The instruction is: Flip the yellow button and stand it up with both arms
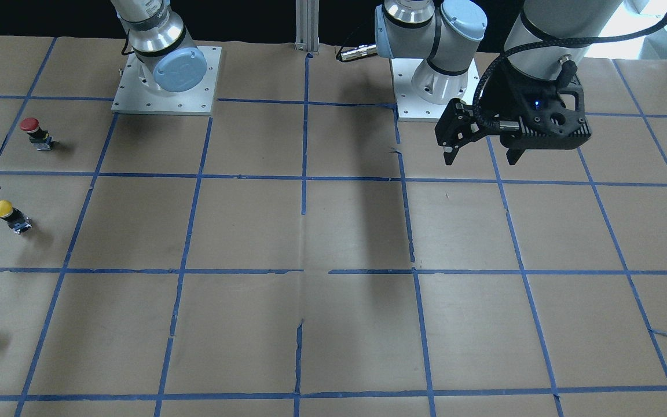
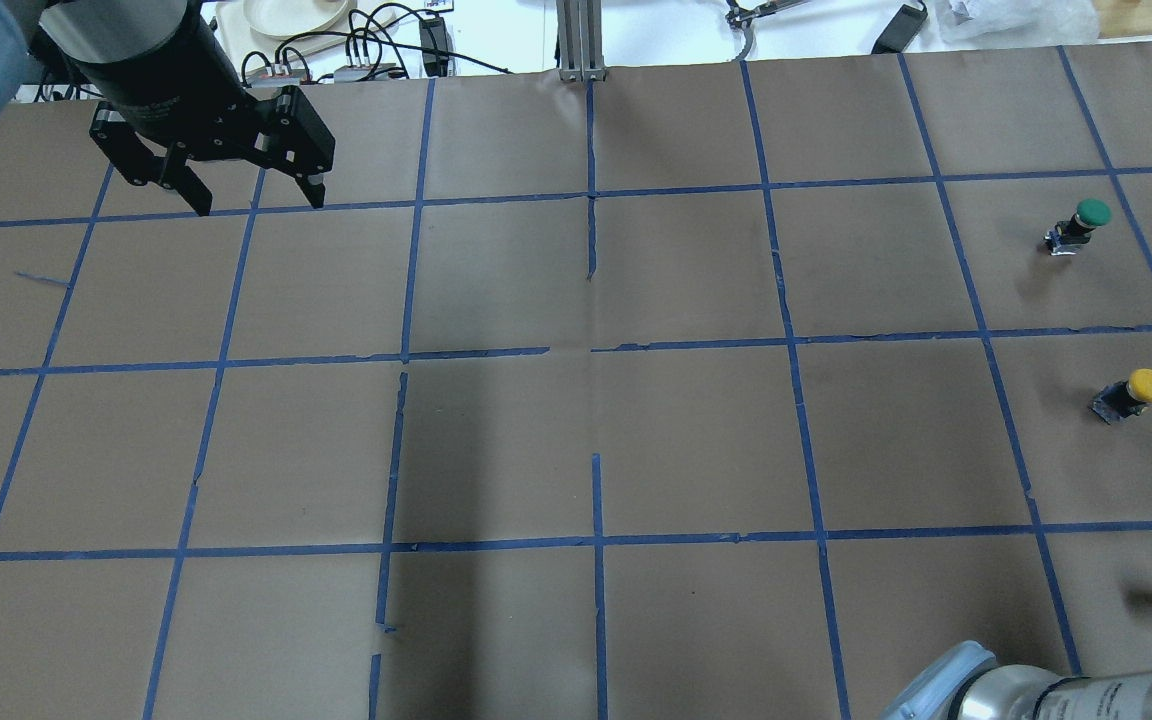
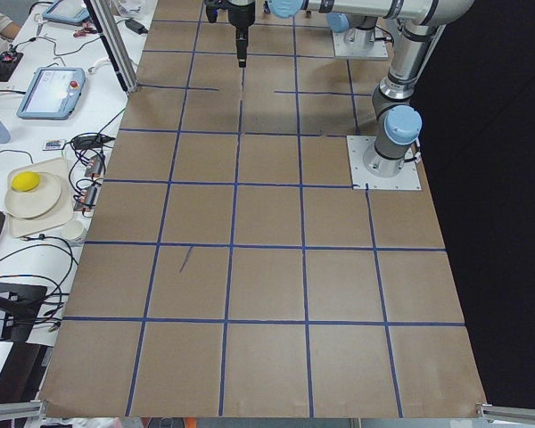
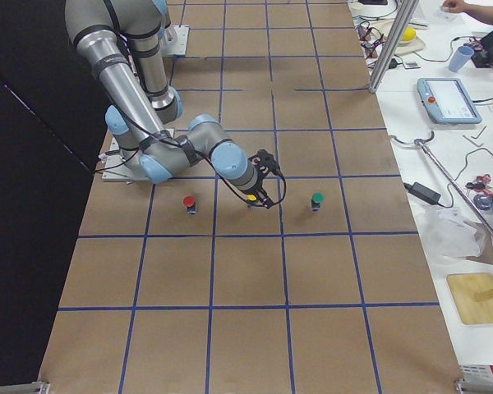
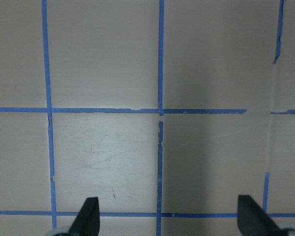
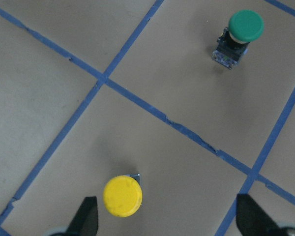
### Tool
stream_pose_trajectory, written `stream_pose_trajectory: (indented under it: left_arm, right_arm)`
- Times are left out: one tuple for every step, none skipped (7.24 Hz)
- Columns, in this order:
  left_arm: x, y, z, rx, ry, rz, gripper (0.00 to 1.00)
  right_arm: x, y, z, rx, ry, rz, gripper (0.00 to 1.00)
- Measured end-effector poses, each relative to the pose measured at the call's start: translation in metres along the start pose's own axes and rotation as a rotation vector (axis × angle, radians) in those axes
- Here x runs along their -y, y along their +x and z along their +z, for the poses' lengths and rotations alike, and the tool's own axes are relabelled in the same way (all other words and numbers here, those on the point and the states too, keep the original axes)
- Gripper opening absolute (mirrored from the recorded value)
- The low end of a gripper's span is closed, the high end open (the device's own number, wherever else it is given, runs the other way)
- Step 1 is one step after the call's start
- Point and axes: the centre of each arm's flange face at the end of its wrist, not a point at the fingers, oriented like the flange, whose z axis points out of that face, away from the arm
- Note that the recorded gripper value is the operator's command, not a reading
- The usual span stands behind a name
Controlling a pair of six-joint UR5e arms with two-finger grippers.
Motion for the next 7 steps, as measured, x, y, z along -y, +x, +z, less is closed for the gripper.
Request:
stream_pose_trajectory:
  left_arm:
    - [0.000, 0.000, 0.001, 0.000, -0.001, 0.000, 0.97]
    - [0.000, 0.001, 0.001, 0.000, -0.002, 0.001, 0.97]
    - [0.000, 0.001, 0.002, 0.000, -0.003, 0.001, 0.97]
    - [0.000, 0.001, 0.002, 0.000, -0.004, 0.001, 0.97]
    - [0.001, 0.001, 0.002, 0.000, -0.004, 0.001, 0.97]
    - [0.001, 0.001, 0.002, 0.000, -0.005, 0.002, 0.97]
    - [0.001, 0.001, 0.002, -0.001, -0.005, 0.001, 0.97]
  right_arm:
    - [0.035, -0.028, -0.023, -0.009, -0.037, 0.108, 1.00]
    - [0.068, -0.060, -0.041, -0.018, -0.083, 0.241, 1.00]
    - [0.098, -0.087, -0.058, -0.031, -0.139, 0.377, 1.00]
    - [0.131, -0.113, -0.077, -0.035, -0.197, 0.527, 1.00]
    - [0.165, -0.144, -0.096, -0.032, -0.247, 0.675, 1.00]
    - [0.195, -0.177, -0.109, -0.039, -0.294, 0.778, 1.00]
    - [0.221, -0.217, -0.118, -0.060, -0.336, 0.811, 1.00]
